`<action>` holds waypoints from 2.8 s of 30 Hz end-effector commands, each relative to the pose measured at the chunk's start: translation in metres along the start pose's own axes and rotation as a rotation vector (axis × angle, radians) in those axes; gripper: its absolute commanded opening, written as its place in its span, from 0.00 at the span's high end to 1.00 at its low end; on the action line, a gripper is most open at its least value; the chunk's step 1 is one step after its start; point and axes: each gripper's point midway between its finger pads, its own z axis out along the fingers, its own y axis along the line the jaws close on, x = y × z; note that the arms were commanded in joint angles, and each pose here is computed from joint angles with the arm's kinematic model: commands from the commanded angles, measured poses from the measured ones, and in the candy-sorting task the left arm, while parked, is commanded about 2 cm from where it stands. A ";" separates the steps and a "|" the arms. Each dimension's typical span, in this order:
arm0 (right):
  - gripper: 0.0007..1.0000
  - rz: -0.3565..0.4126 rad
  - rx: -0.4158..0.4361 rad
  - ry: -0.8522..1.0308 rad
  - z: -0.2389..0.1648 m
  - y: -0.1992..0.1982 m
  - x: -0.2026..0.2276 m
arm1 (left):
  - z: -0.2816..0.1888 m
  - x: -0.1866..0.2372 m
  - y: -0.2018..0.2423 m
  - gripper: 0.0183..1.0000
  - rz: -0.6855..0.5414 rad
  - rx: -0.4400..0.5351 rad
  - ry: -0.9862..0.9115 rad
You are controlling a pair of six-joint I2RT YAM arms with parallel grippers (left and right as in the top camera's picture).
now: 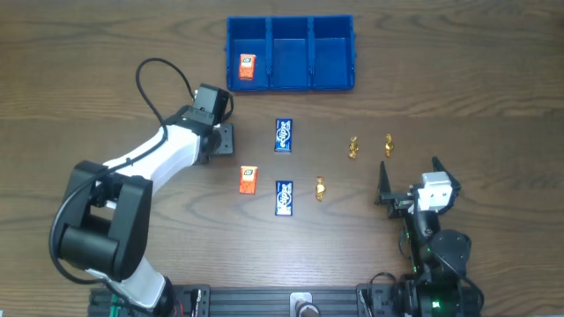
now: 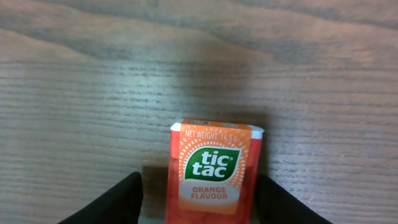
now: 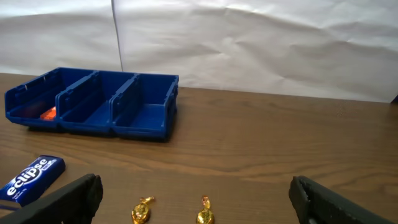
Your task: Sort Candies Into Trays
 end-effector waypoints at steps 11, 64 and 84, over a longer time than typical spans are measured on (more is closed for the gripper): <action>0.00 -0.012 0.005 0.008 0.000 -0.001 0.002 | -0.001 -0.005 -0.004 0.71 0.000 0.014 -0.009; 0.00 -0.012 0.005 0.008 0.000 -0.001 0.002 | -0.080 -0.221 -0.083 0.26 0.029 0.041 -0.290; 0.00 -0.012 0.005 0.008 0.000 -0.001 0.002 | -0.234 -0.075 -0.075 0.00 0.034 0.150 -0.375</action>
